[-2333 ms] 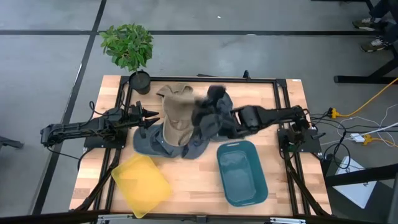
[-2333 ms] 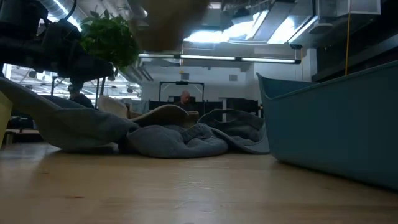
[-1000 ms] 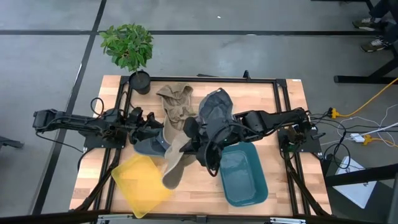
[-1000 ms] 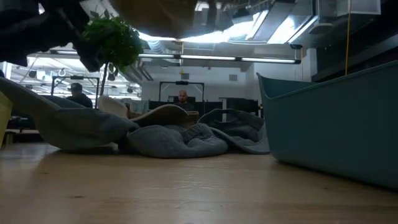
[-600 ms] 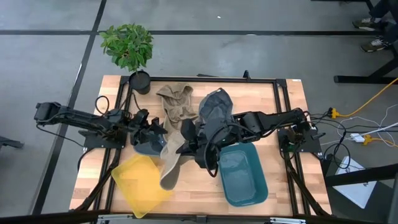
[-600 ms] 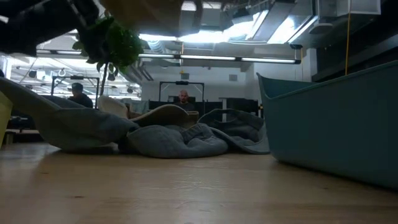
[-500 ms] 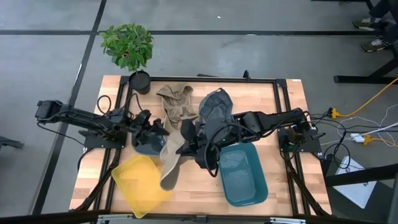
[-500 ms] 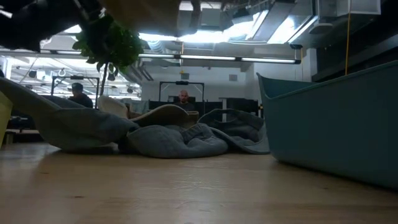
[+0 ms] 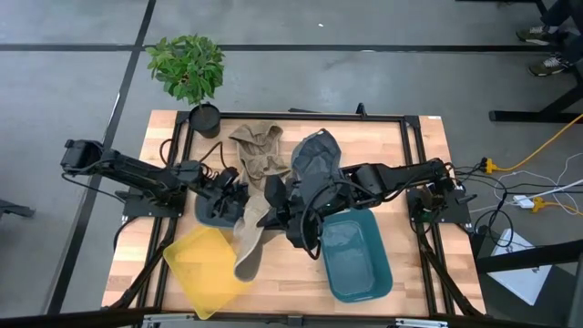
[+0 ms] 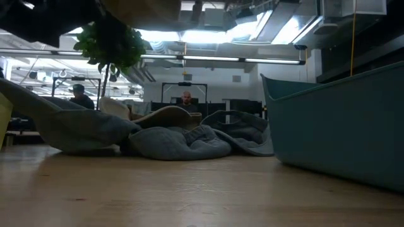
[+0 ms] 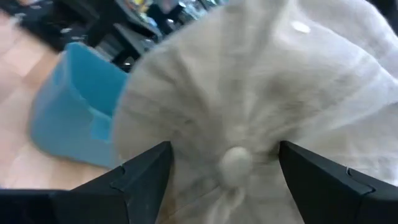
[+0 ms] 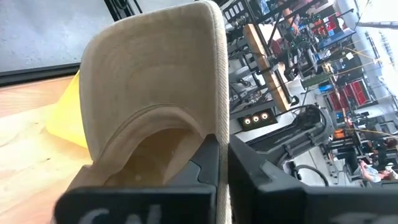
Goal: Pick & Place hat
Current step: Put the right brown cap into the blue bin
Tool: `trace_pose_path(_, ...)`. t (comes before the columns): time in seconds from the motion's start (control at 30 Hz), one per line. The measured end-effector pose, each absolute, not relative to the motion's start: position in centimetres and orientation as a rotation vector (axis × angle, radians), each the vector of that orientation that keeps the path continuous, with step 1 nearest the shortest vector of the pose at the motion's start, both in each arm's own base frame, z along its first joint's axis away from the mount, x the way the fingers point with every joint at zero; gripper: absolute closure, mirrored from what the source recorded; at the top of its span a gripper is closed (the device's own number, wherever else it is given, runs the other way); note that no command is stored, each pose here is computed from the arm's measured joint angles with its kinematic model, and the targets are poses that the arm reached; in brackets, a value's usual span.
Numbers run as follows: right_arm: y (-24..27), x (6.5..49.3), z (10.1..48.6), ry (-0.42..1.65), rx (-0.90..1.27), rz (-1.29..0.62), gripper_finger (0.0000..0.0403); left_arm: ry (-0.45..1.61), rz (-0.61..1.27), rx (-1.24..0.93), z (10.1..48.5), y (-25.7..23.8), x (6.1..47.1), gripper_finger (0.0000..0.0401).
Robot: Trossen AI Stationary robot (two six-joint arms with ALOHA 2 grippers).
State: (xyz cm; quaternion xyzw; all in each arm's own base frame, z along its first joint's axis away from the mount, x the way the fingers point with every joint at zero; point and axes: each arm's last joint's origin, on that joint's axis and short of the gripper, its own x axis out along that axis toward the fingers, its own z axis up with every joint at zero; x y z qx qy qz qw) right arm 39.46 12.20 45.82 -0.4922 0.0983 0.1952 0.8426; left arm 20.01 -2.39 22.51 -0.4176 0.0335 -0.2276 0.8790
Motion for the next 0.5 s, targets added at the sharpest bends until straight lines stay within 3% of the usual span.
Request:
trace_pose_path(0.3, 12.17, 39.46, 45.82, 0.210, -1.034, 0.410, 0.0387, 0.068, -0.577, -0.797, 23.50, -3.29, 20.66, 0.0123)
trace_pose_path(0.5, 12.14, 39.49, 45.81, 0.212, -1.028, 0.407, 0.0387, 0.059, -0.570, -0.780, 23.50, -3.21, 20.68, 0.0210)
